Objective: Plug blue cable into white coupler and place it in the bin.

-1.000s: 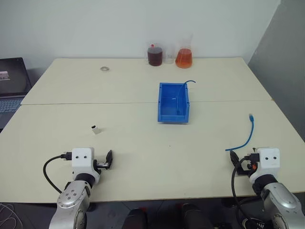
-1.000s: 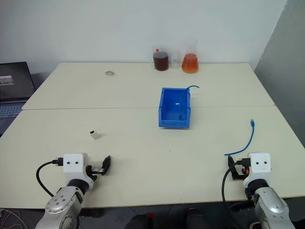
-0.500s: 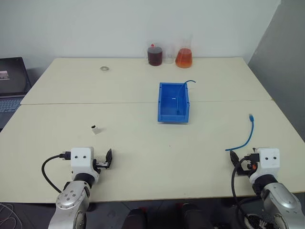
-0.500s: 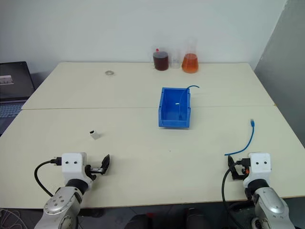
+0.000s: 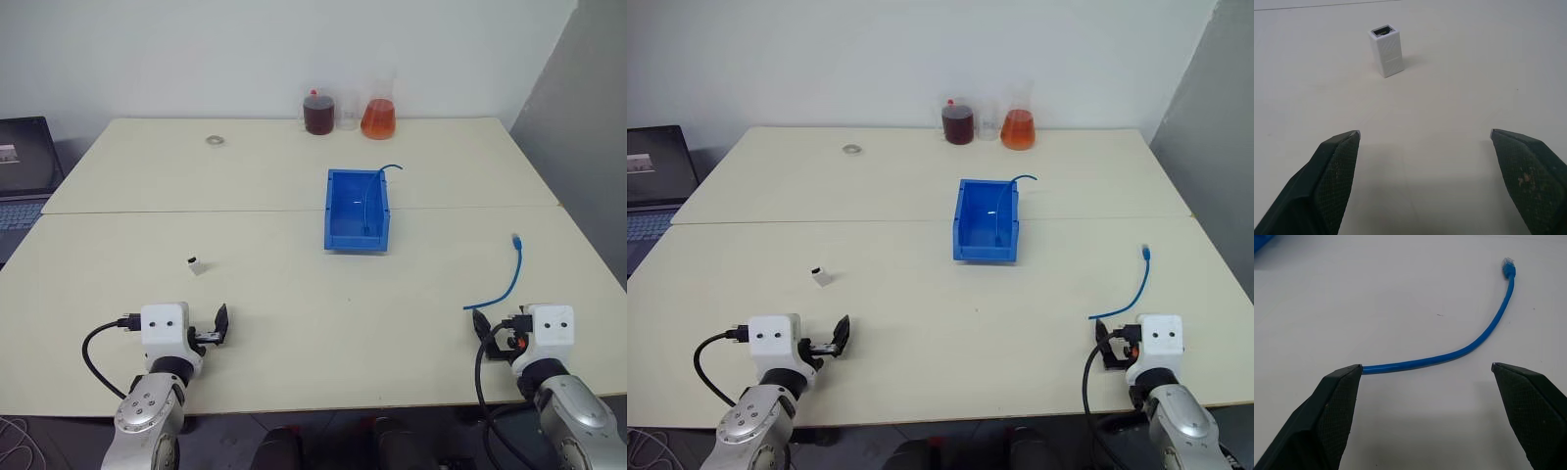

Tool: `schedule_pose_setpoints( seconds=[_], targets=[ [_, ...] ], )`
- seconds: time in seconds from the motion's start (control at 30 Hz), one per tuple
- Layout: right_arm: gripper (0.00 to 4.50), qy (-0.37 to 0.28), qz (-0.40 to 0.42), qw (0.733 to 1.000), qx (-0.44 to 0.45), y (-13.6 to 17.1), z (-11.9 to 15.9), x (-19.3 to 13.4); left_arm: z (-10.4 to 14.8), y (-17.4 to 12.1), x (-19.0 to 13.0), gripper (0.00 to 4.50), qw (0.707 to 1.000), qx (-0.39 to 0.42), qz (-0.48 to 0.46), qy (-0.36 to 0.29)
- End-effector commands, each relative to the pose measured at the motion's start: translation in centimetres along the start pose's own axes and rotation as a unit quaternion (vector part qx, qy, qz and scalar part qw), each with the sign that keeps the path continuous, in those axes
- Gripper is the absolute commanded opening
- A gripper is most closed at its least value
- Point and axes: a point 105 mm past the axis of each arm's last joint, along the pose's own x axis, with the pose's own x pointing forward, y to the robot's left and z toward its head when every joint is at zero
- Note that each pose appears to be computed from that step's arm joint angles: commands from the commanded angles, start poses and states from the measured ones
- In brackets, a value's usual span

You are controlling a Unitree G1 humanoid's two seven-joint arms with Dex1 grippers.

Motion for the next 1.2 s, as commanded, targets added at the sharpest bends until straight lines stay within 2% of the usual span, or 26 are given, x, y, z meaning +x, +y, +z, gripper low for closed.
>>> schedule_pose_setpoints(
  seconds=[0.03, 0.13, 0.2, 0.27, 0.33, 0.43, 0.5, 0.6, 0.7, 0.83, 1.0, 1.2],
  targets=[
    [4.50, -0.020, -0.040, 0.999, -0.013, -1.6, 1.3, -0.6, 2.2, -2.9, 0.5, 4.47, 0.995, 0.004, -0.099, -0.033],
    [4.50, -0.014, -0.061, 0.998, -0.006, -2.2, 1.3, -1.0, 4.6, -6.4, 1.2, 4.47, 0.975, 0.013, -0.216, -0.056],
    [4.50, -0.013, -0.067, 0.998, -0.009, -2.3, 1.5, -1.1, 6.7, -9.2, 1.6, 4.47, 0.948, 0.022, -0.308, -0.075],
    [4.50, -0.010, -0.072, 0.997, -0.013, -2.5, 1.5, -1.2, 8.0, -11.7, 1.5, 4.47, 0.913, 0.050, -0.394, -0.088],
    [4.50, -0.009, -0.079, 0.997, -0.014, -2.9, 1.7, -1.2, 9.1, -14.2, 1.1, 4.47, 0.865, 0.081, -0.485, -0.098],
    [4.50, -0.011, -0.092, 0.996, -0.014, -3.7, 2.3, -0.9, 10.4, -16.5, 0.8, 4.47, 0.797, 0.124, -0.583, -0.102],
    [4.50, -0.013, -0.103, 0.995, -0.007, -4.4, 2.7, -0.6, 11.1, -17.5, 0.8, 4.47, 0.754, 0.153, -0.631, -0.105],
    [4.50, -0.014, -0.111, 0.994, 0.006, -5.3, 3.7, 0.3, 12.2, -18.5, 1.3, 4.47, 0.716, 0.185, -0.663, -0.119],
    [4.50, -0.005, -0.104, 0.994, 0.014, -6.0, 4.8, 2.0, 12.3, -18.9, 1.8, 4.47, 0.702, 0.197, -0.673, -0.129],
    [4.50, 0.038, -0.084, 0.995, 0.045, -7.1, 5.2, 5.4, 11.0, -18.4, 1.7, 4.47, 0.690, 0.210, -0.681, -0.124],
    [4.50, 0.044, -0.068, 0.996, 0.040, -8.0, 6.0, 8.4, 10.1, -17.7, 1.5, 4.47, 0.705, 0.199, -0.671, -0.115],
    [4.50, 0.060, -0.072, 0.995, 0.020, -9.1, 5.2, 11.4, 8.4, -16.2, 1.3, 4.47, 0.735, 0.198, -0.640, -0.107]
  ],
)
